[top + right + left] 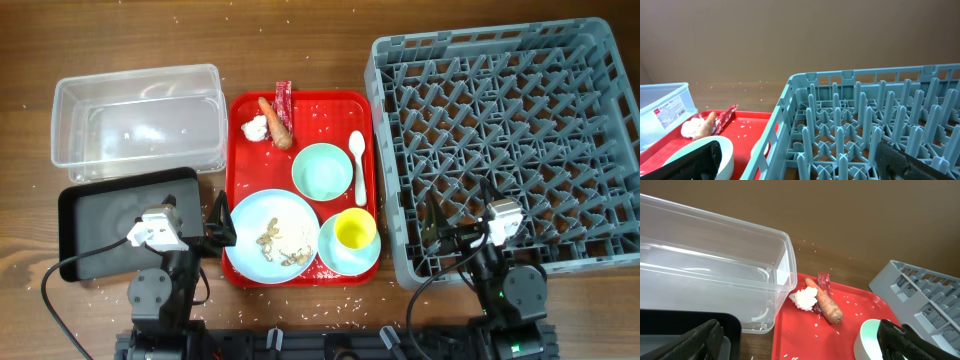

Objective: Sort waste into correct bins and load items into the dishwasher rack
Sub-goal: 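Move both grippers toward the yellow cup on the red tray, then grasp the yellow cup with the left gripper and lift it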

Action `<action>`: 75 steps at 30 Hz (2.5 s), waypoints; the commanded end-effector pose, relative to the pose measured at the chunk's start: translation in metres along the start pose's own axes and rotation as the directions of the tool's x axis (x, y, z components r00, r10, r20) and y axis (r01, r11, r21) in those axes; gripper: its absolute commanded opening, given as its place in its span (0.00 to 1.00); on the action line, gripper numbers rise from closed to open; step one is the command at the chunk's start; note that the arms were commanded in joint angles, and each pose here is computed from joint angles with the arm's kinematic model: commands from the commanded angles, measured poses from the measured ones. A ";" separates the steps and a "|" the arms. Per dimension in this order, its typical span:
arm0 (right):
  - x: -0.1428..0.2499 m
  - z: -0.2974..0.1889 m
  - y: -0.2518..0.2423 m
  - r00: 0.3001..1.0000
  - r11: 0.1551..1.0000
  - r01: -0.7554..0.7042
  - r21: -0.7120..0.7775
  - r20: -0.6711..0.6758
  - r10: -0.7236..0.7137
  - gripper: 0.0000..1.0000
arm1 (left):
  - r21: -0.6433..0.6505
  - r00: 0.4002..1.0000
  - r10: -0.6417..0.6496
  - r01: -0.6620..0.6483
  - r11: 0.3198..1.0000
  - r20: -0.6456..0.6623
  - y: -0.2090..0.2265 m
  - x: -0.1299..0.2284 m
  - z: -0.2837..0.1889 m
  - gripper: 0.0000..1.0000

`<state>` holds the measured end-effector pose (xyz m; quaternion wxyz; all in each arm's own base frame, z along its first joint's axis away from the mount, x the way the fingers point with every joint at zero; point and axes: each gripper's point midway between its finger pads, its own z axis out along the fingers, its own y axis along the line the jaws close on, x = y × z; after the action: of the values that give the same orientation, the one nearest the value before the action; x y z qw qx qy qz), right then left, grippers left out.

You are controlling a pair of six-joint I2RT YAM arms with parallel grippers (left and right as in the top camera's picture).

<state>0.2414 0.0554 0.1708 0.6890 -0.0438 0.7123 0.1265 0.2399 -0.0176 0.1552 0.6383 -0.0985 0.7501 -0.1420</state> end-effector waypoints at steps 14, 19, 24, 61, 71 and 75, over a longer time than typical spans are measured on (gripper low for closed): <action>-0.038 -0.004 0.020 0.985 0.988 -0.090 -0.122 0.138 0.106 1.00 | 0.106 0.995 -0.089 0.082 0.991 0.055 -0.018 -0.015 -0.001 1.00; -0.122 -0.029 0.051 0.949 0.965 -0.018 -0.262 0.299 0.099 1.00 | 0.223 0.981 -0.138 0.105 0.969 0.136 -0.048 -0.066 -0.013 0.99; -0.159 0.006 0.053 0.991 0.971 -0.087 -0.224 0.078 0.107 1.00 | 0.144 0.985 -0.134 0.149 0.978 -0.106 -0.069 -0.105 0.003 1.00; -0.053 0.089 -0.028 0.586 0.893 -0.321 0.314 -0.675 0.448 1.00 | 0.078 0.257 0.078 -0.013 0.997 -0.963 -0.219 0.085 0.022 0.04; -0.156 0.051 0.121 0.855 0.436 -0.474 -0.765 -0.519 0.018 0.83 | 0.294 0.407 -0.015 0.683 0.668 -0.913 -0.231 -0.112 0.005 0.04; -0.188 0.035 0.141 0.911 0.249 -0.397 -0.883 -0.413 -0.014 0.88 | 0.366 0.419 0.039 0.739 0.566 -0.907 -0.242 -0.130 -0.004 0.04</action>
<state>0.2888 0.1647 0.3403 0.3976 -0.3072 0.6852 0.5273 0.2709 -0.1909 0.3292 0.1446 0.0153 0.8354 -0.5301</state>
